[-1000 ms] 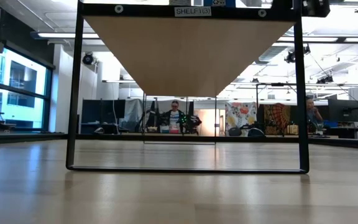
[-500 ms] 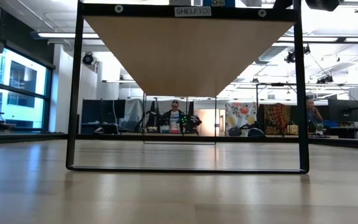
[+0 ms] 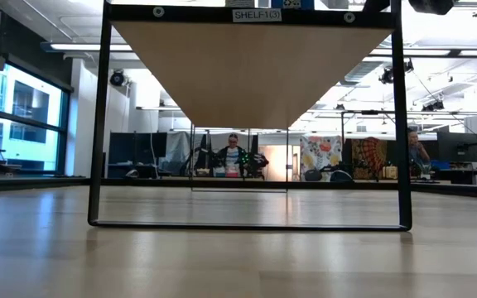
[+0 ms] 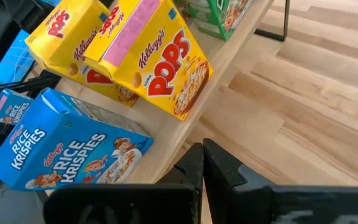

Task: Stack cereal on shelf
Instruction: Put the top blue cereal box on the shelf

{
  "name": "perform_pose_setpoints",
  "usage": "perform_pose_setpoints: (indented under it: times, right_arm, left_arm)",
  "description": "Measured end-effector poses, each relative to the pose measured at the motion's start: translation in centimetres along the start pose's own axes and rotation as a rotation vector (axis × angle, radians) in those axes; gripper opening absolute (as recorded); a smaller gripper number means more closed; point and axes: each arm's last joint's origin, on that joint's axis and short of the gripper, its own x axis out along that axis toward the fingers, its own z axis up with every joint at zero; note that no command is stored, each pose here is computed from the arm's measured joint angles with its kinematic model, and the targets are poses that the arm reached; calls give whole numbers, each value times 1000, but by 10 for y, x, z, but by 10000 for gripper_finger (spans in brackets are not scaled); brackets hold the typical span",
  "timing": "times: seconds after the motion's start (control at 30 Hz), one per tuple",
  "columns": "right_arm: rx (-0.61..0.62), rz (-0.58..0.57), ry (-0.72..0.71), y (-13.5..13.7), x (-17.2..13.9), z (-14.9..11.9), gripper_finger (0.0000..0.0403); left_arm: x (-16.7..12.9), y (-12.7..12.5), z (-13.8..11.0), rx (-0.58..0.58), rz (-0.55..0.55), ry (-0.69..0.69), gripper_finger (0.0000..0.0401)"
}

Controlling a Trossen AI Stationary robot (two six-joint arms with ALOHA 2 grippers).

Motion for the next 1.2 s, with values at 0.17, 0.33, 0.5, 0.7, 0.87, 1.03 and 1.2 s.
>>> perform_pose_setpoints:
  times: [0.17,0.33,0.5,0.7,0.87,1.03,1.2]
  right_arm:
    - [-22,-33,-24,-3,0,0,0]
    - [-66,-64,-16,-6,0,-1,0]
    - [-97,-76,-11,-7,0,-1,0]
    - [-156,-92,0,-9,0,-2,0]
    - [-198,-99,12,-10,0,-2,0]
    - [-220,-102,16,-10,0,-3,0]
    - [-237,-104,18,-10,0,-3,0]
  left_arm:
    - [-3,11,-3,-220,70,309,304]
    - [-7,15,-32,-411,234,722,304]
    - [-8,-3,-58,-536,276,940,304]
    - [-18,-29,-84,-597,408,1077,304]
    - [-34,-50,-100,-641,486,1146,303]
    - [-55,-67,-115,-662,585,1232,303]
    - [-71,-80,-127,-721,616,1227,303]
